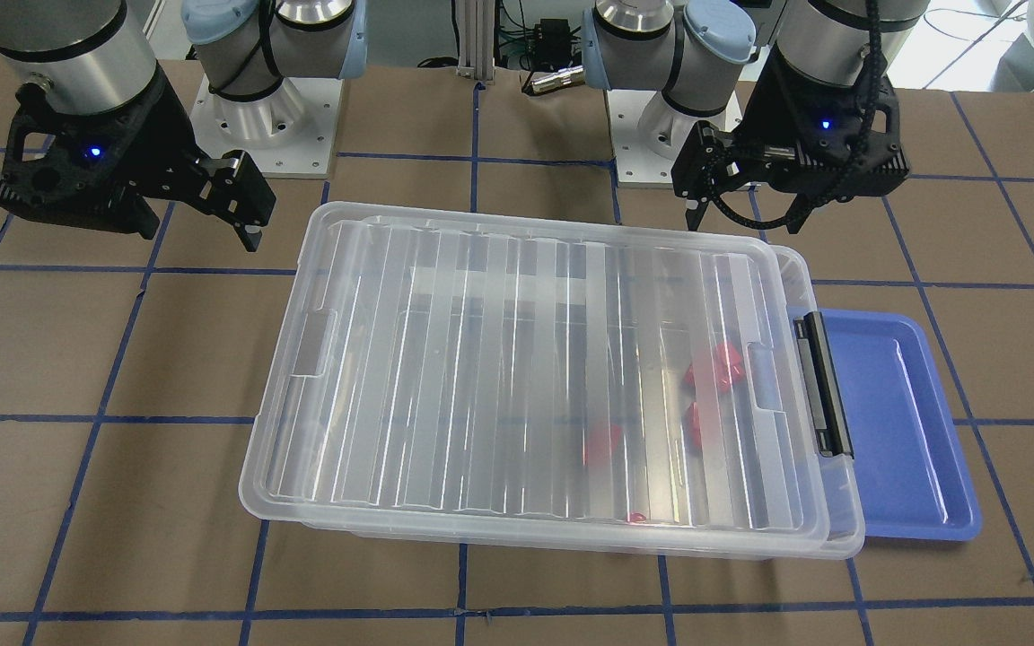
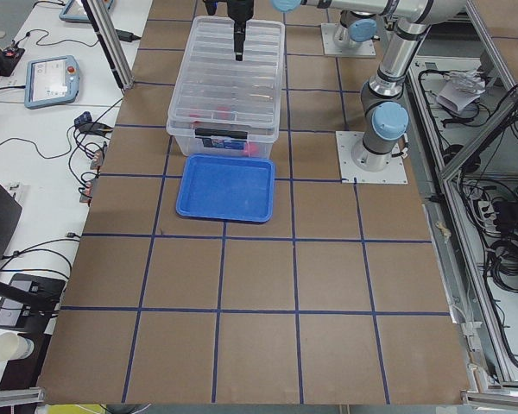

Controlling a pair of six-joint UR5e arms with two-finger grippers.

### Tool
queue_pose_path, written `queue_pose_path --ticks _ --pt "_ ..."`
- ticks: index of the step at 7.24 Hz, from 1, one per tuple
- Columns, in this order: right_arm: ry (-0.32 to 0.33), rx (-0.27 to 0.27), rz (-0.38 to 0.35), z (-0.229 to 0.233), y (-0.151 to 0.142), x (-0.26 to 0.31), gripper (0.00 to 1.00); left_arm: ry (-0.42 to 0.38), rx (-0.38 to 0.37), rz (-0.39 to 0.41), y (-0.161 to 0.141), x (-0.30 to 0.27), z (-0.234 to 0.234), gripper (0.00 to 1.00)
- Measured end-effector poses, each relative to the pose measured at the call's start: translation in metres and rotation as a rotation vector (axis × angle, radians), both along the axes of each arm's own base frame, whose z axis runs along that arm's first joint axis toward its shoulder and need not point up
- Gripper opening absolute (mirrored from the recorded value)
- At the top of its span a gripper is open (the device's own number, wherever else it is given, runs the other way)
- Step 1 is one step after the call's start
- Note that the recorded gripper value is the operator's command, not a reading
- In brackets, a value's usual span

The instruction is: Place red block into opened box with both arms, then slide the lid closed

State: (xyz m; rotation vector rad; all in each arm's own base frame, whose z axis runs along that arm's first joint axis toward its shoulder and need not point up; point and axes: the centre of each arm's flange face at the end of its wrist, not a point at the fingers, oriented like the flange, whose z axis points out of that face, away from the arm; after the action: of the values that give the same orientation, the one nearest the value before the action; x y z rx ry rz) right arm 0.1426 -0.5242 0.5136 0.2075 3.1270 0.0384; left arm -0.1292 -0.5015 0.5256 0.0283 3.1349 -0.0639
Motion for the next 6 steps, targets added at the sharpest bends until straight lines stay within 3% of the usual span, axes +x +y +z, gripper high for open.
queue_pose_path --ticks 6 --pt "0.0 -0.002 0.0 0.0011 0.0 0.0 1.0 -0.001 0.006 0.0 0.0018 0.0007 -0.0001 1.0"
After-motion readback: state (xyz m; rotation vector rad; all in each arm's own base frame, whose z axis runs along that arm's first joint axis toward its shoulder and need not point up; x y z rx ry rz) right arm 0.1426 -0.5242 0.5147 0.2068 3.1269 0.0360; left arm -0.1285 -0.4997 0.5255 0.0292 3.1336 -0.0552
